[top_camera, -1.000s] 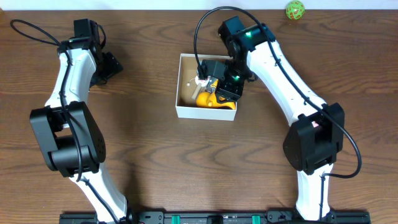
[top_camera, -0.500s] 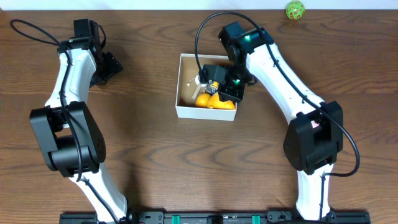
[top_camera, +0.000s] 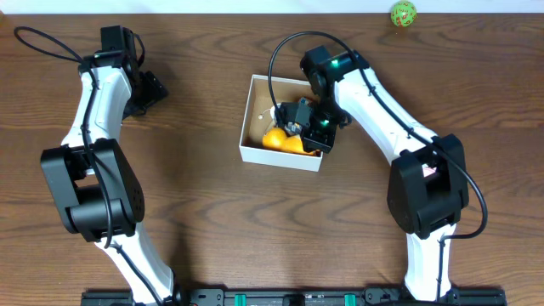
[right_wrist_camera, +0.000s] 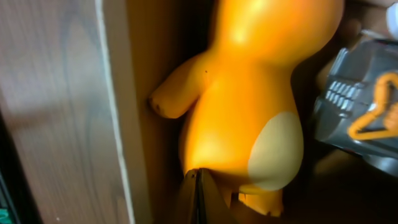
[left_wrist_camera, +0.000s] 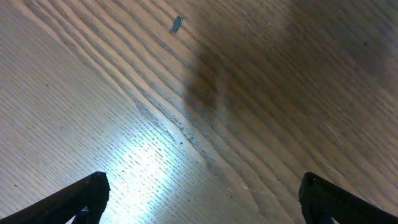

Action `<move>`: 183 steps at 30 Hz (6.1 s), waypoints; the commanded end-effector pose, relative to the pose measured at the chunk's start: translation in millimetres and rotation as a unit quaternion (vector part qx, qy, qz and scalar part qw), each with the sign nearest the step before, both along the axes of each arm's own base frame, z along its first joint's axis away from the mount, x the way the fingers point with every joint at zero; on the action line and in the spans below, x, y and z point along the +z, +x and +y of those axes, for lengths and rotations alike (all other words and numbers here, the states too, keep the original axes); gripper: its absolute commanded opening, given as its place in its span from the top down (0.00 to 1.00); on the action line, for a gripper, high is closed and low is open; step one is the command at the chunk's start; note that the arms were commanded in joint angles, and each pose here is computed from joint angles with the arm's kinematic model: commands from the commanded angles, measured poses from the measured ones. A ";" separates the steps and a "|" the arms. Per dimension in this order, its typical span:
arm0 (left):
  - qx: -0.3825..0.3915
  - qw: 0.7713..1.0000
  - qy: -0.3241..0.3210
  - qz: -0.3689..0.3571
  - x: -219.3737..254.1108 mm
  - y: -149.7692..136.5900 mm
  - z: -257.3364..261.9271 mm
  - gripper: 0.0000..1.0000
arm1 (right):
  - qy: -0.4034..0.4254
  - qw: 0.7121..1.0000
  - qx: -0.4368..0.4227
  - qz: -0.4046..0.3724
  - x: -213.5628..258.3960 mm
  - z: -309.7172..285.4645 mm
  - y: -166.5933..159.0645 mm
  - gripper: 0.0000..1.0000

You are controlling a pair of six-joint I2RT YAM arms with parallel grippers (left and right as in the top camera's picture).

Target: Pack container

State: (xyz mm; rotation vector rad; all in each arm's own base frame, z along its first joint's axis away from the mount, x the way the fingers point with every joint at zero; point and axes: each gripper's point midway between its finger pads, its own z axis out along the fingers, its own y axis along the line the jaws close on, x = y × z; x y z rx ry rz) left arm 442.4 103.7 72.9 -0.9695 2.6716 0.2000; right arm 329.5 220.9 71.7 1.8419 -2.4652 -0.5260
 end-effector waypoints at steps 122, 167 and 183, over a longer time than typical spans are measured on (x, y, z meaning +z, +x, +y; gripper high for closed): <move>0.004 1.000 0.005 0.006 -2.6 -3.3 3.1 0.02 | 0.101 0.973 -0.039 -0.203 1.3 61.1 133.5 0.99; 0.004 1.000 0.005 0.006 -2.6 -3.3 3.1 0.02 | 0.240 0.922 -0.118 -0.280 94.5 54.8 194.1 0.99; 0.004 1.000 0.005 0.006 -2.6 -3.3 3.1 0.02 | -0.030 0.871 -0.343 -0.351 148.0 -98.1 186.9 0.99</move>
